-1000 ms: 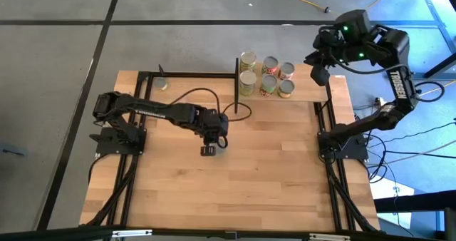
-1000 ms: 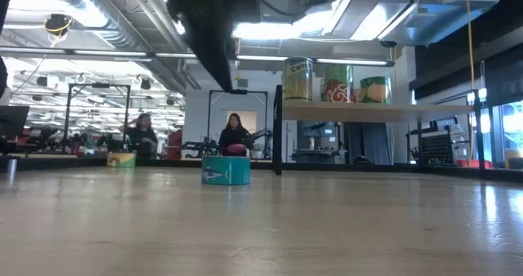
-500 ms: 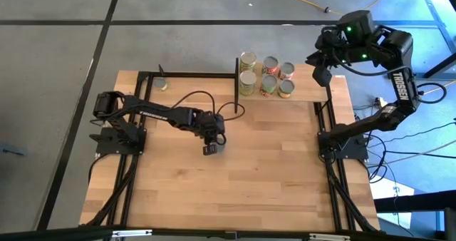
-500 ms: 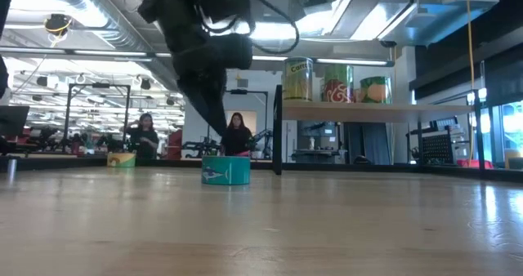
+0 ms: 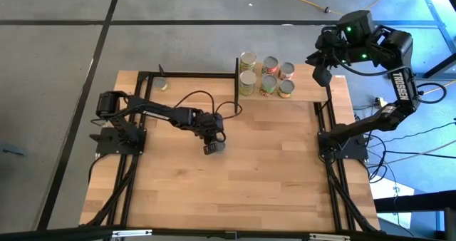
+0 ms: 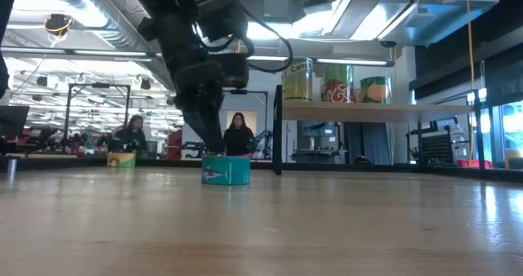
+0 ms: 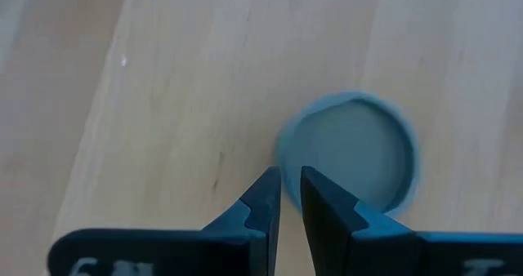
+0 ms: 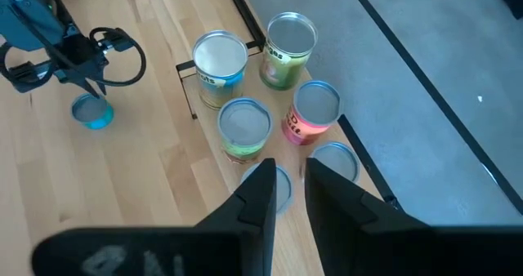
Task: Pick and place cans onto a shelf
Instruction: Put the blue can on the shelf
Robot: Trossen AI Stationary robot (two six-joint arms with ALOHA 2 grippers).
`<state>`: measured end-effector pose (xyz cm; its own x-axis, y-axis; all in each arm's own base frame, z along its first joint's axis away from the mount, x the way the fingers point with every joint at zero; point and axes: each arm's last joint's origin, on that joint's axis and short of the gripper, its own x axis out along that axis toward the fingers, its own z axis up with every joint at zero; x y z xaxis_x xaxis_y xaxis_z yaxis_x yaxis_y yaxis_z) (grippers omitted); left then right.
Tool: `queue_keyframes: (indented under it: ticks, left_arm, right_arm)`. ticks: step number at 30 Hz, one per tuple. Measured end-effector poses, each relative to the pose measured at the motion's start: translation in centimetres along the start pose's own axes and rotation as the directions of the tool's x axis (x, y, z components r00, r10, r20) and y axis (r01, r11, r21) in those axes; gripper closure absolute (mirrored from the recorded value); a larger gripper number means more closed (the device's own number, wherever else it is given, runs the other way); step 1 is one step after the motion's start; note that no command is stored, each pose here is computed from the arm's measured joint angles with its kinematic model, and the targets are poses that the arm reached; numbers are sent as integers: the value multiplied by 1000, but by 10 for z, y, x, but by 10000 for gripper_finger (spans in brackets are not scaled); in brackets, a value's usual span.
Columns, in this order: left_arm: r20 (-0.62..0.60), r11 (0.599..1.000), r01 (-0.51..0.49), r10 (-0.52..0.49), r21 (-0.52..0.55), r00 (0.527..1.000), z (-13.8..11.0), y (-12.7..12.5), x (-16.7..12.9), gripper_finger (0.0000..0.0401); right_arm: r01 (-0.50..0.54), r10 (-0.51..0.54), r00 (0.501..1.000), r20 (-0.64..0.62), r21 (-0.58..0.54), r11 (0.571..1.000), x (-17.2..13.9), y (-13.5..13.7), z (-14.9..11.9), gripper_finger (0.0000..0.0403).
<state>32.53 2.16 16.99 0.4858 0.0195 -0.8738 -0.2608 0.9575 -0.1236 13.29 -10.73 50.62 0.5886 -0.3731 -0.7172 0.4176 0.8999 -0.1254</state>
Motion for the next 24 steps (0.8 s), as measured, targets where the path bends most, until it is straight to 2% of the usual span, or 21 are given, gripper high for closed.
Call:
queue_keyframes:
  ticks: [18, 24]
  left_arm:
    - [-22, 1000, -7, 7, -2, 1000, -4, 1, 21, 357]
    - [-5, 996, 33, -34, -82, 999, 5, -2, 26, 393]
  right_arm:
    - [0, 0, 1000, 0, 0, 1000, 0, 0, 0, 334]
    - [0, 0, 1000, 0, 0, 1000, 0, 0, 0, 334]
